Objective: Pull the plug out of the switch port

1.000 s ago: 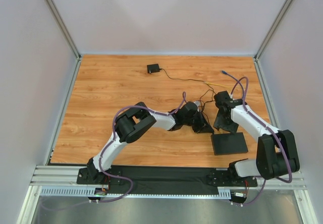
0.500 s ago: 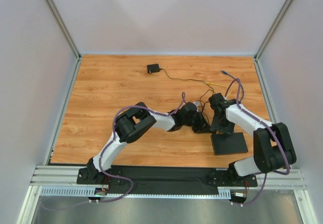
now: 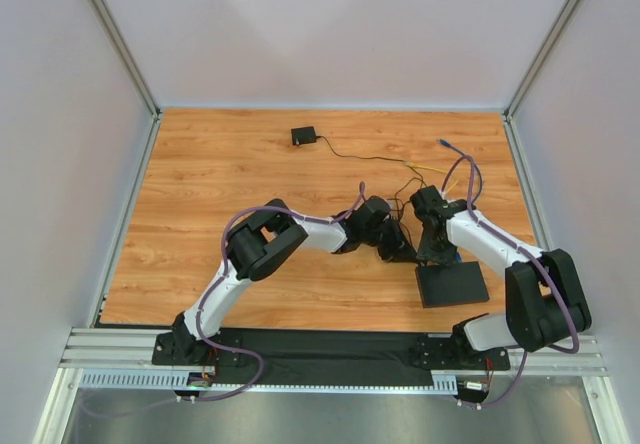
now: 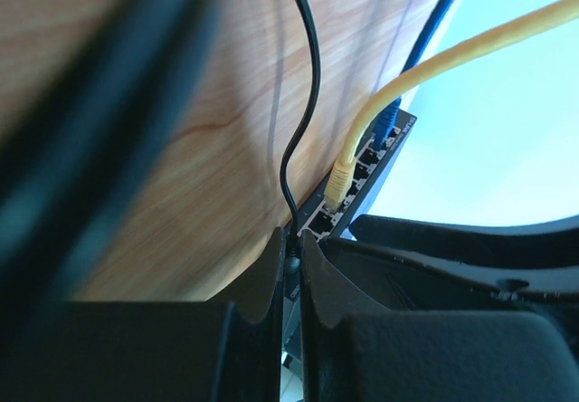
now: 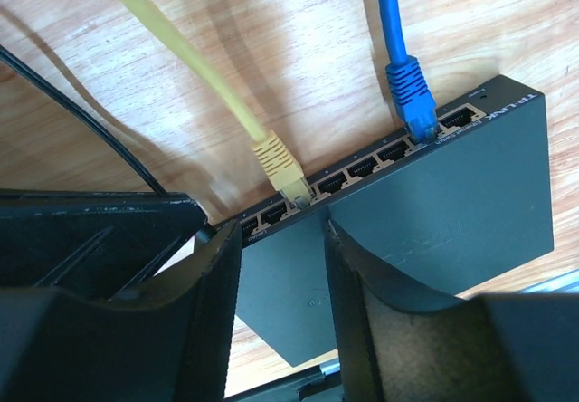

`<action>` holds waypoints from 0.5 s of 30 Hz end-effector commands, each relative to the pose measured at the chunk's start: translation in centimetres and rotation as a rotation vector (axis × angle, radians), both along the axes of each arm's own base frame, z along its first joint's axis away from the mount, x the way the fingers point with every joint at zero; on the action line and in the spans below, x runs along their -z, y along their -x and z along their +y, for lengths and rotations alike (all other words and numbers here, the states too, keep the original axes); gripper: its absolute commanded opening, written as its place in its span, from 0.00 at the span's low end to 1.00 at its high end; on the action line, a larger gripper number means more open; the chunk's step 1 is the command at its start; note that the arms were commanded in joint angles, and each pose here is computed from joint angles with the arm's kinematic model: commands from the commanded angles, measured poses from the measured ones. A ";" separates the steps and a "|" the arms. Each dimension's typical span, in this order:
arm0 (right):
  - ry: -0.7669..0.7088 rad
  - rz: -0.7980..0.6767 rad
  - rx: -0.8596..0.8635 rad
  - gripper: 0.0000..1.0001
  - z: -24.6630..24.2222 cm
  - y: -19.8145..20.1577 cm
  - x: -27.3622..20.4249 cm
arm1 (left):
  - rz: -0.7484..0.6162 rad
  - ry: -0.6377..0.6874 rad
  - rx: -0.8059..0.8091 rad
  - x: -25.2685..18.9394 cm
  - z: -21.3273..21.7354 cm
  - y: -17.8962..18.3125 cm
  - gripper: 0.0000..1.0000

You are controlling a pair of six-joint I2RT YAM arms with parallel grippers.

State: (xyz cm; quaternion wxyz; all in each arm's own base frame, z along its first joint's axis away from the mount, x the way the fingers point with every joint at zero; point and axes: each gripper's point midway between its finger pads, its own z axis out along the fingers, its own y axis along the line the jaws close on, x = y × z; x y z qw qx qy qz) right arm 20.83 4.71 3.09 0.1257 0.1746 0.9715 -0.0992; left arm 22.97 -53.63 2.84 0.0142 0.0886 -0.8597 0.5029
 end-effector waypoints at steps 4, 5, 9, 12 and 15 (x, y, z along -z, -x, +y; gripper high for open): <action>-0.061 0.156 -0.015 0.39 1.6 3.8 2.9 | -0.054 0.024 -0.098 -3.1 0.0 -5.3 0.00; -0.050 0.160 -0.025 0.39 1.6 3.8 3.0 | -0.053 0.025 -0.104 -3.1 0.0 -5.4 0.00; -0.035 0.194 -0.029 0.38 1.7 4.4 3.7 | -0.034 0.049 -0.143 -3.2 0.0 -6.4 0.00; -0.030 0.191 -0.020 0.37 1.6 4.4 3.6 | -0.064 0.062 -0.127 -4.1 -0.2 -6.8 0.00; -0.023 0.144 -0.010 0.38 1.3 3.6 2.8 | -0.086 0.031 -0.119 -3.7 0.9 -6.3 0.00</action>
